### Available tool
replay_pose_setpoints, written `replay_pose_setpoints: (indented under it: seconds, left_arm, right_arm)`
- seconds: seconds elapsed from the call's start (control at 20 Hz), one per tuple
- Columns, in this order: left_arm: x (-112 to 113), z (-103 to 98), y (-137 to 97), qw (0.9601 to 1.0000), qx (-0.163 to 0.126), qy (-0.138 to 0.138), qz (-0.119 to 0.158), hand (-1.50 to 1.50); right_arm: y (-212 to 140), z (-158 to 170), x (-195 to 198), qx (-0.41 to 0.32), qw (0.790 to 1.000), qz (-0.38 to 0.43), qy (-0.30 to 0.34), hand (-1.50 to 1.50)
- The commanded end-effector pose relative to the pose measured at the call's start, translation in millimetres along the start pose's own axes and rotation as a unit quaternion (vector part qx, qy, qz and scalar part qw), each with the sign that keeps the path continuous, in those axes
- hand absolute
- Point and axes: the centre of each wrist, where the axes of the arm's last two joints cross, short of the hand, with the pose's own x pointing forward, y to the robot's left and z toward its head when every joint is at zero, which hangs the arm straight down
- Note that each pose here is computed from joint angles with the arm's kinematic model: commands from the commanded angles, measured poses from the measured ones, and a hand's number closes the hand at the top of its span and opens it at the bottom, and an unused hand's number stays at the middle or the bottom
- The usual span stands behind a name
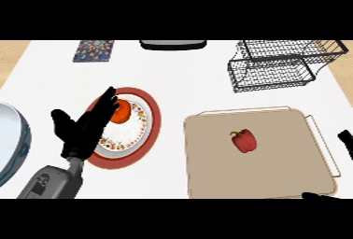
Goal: Pick the bell pepper from the tray and place it in the tiered basket
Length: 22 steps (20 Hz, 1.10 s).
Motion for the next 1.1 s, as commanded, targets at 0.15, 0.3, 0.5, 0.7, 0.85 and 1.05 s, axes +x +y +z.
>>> replay_pose_setpoints:
  seconds: [0.15,0.3,0.5,0.7,0.85,1.05]
  left_arm:
    - [12.3,-14.7,4.9,1.0000,0.007,-0.002,-0.002,0.00]
    - [-2.8,6.6,2.6,0.9999,-0.011,-0.001,-0.004,0.00]
    - [-0.1,4.0,-6.3,0.9999,-0.013,0.004,0.001,0.00]
    - [-12.2,0.4,1.2,0.9999,-0.012,0.000,0.008,0.00]
    - [-1.4,-3.7,-13.7,0.9999,-0.013,0.001,0.006,0.00]
    - [16.6,12.9,-12.9,1.0000,-0.008,-0.003,0.001,0.00]
  right_arm:
    - [14.5,-5.1,82.1,0.031,0.994,0.089,0.049,-1.50]
    - [39.1,-13.1,109.0,0.035,0.992,0.094,0.078,-1.50]
    - [67.8,-17.1,140.9,0.045,0.988,0.099,0.110,-1.50]
    - [88.8,-12.4,146.4,0.048,0.976,0.154,0.148,-1.50]
    - [112.4,-29.1,134.0,0.067,0.968,0.182,0.161,-1.50]
    - [122.9,-19.7,139.3,0.081,0.966,0.164,0.184,-1.50]
